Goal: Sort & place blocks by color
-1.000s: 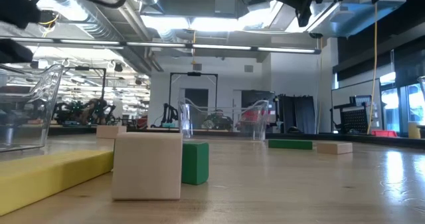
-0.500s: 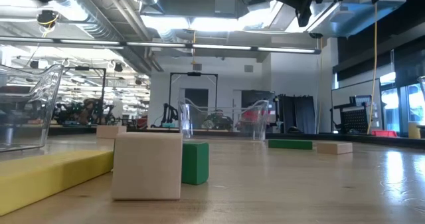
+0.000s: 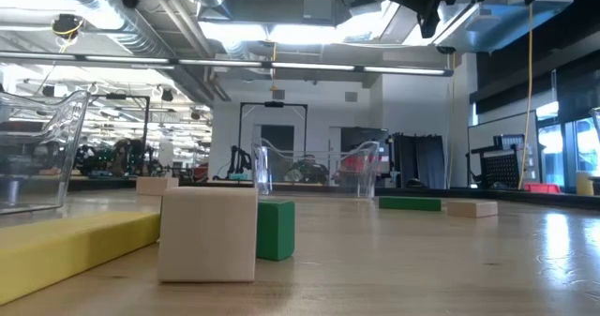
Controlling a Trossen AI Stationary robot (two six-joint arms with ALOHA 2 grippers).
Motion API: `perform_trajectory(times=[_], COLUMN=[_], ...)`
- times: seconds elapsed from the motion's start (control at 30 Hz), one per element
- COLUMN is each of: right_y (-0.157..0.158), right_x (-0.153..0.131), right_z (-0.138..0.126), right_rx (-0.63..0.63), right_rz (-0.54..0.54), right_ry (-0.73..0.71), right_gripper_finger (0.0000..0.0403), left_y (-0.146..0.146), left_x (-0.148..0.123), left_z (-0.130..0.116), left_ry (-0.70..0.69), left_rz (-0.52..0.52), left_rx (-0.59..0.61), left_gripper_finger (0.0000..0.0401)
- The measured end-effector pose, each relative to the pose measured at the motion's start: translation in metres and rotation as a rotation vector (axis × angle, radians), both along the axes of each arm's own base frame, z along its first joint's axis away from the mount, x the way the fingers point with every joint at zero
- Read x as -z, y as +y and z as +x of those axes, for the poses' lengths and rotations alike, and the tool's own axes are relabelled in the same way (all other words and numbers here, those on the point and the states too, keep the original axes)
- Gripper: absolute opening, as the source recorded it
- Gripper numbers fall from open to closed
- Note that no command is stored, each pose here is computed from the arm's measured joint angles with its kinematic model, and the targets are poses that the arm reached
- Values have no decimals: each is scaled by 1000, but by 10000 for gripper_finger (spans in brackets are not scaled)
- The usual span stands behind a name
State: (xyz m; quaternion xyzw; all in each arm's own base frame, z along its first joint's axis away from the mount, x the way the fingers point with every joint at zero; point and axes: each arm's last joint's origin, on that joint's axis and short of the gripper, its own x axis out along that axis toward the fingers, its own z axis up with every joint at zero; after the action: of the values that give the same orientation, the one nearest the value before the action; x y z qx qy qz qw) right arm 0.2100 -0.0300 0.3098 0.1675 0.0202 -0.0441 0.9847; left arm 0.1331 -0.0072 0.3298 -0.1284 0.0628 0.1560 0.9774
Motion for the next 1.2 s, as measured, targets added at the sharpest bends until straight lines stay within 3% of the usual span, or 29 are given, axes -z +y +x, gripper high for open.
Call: perform_trajectory(times=[0.13, 0.33, 0.7, 0.83, 1.2], right_y=[0, 0, 0, 0, 0], right_x=[0, 0, 0, 0, 0], right_z=[0, 0, 0, 0, 0], right_rx=[0, 0, 0, 0, 0], right_rz=[-1, -2, 5, 3, 1], right_ry=[0, 0, -1, -1, -1], right_gripper_finger=[116, 116, 116, 116, 116], left_y=[8, 12, 12, 10, 10], left_x=[27, 51, 49, 46, 47], left_z=[3, 9, 12, 12, 16], left_ry=[-184, -309, -321, -341, -336], left_rz=[-100, -203, -162, -124, -132], left_rx=[-1, -3, -1, 51, 61], left_gripper_finger=[231, 231, 231, 231, 231])
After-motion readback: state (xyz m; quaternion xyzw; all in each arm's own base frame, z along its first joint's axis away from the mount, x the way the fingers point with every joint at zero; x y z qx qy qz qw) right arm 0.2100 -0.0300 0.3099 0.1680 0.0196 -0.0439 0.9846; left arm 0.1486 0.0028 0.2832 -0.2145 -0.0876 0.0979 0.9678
